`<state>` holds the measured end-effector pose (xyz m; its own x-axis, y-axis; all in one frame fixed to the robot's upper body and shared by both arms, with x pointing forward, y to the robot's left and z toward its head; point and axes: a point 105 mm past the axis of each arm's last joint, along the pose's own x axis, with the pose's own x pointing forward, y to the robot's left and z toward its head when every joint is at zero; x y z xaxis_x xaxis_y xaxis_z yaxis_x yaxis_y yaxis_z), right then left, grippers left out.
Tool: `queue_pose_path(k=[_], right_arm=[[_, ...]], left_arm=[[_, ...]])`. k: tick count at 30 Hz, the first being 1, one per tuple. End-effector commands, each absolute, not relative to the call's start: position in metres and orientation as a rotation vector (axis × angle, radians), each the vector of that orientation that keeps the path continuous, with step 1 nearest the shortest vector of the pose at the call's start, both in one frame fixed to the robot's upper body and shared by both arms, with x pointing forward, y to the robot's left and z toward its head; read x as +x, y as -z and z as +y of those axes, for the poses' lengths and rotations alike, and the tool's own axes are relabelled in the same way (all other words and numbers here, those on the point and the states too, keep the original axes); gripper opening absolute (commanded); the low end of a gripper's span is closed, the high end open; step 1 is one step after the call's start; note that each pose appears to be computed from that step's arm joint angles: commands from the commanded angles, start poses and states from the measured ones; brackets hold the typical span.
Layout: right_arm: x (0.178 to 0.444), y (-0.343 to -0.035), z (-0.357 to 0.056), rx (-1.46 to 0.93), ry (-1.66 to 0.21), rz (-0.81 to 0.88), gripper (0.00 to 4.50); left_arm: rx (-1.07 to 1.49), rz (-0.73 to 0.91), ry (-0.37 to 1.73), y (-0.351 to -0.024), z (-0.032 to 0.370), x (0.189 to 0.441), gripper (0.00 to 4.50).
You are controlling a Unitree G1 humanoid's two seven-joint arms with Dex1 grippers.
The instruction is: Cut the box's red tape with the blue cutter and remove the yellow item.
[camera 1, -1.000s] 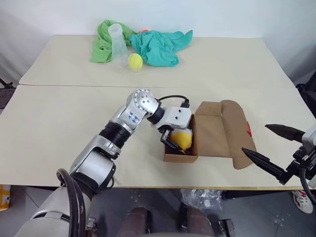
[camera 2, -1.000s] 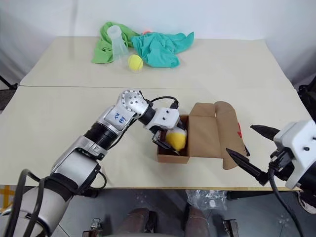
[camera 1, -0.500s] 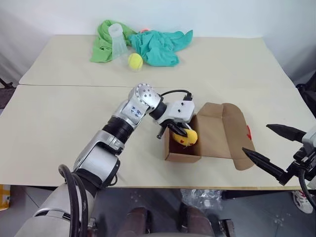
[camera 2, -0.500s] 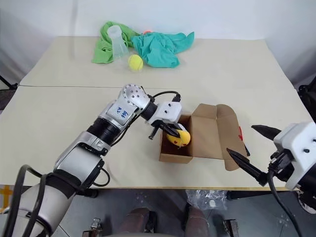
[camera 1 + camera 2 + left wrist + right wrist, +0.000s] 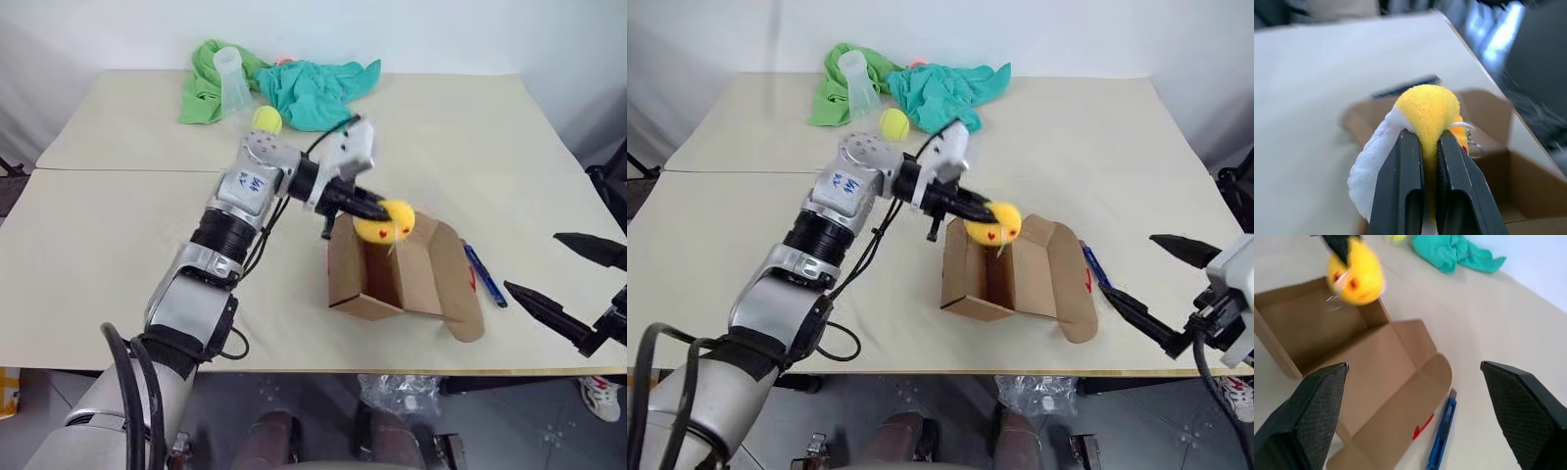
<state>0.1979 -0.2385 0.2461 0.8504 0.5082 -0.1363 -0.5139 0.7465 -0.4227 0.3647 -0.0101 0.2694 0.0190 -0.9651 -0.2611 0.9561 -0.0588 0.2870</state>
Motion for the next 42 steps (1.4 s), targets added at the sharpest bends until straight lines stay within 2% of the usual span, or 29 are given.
queue_pose_path(k=[1,2,5,7,9,10,14,20,21,27,33,38,42], right_arm=[[0.198,-0.257,-0.241,-0.500,-0.563,-0.022,4.50],[0.200,-0.260,-0.242,-0.497,-0.573,-0.033,4.50],[0.209,-0.271,-0.238,-0.467,-0.656,-0.079,4.50],[0.210,-0.273,-0.238,-0.446,-0.684,-0.096,4.50],[0.214,-0.274,-0.238,-0.425,-0.728,-0.107,4.50],[0.220,-0.274,-0.238,-0.417,-0.754,-0.112,4.50],[0.238,-0.278,-0.234,-0.392,-0.825,-0.150,4.50],[0.265,-0.287,-0.221,-0.394,-0.942,-0.182,4.50],[0.269,-0.288,-0.220,-0.397,-0.954,-0.185,4.50],[0.288,-0.292,-0.215,-0.410,-1.010,-0.200,4.50],[0.296,-0.292,-0.215,-0.421,-1.028,-0.197,4.50],[0.297,-0.291,-0.221,-0.440,-1.014,-0.186,4.50],[0.298,-0.288,-0.235,-0.450,-0.942,-0.149,4.50]], left_arm=[[0.393,-0.151,1.451,-0.310,0.002,0.369,0.01],[0.371,-0.166,1.387,-0.319,0.013,0.375,0.01],[0.379,-0.142,1.022,-0.332,0.073,0.408,0.01],[0.384,-0.126,0.931,-0.331,0.086,0.415,0.01],[0.367,-0.027,0.755,-0.312,0.121,0.430,0.01],[0.362,0.084,0.657,-0.290,0.146,0.434,0.01],[0.369,0.274,0.468,-0.248,0.196,0.425,0.01],[0.351,0.399,0.365,-0.223,0.229,0.389,0.01],[0.360,0.419,0.352,-0.220,0.234,0.382,0.67],[0.356,0.440,0.372,-0.228,0.242,0.350,2.55],[0.378,0.432,0.320,-0.240,0.260,0.340,4.38],[0.457,0.326,0.410,-0.257,0.247,0.341,4.47],[0.442,0.064,0.655,-0.270,0.200,0.338,4.47]])
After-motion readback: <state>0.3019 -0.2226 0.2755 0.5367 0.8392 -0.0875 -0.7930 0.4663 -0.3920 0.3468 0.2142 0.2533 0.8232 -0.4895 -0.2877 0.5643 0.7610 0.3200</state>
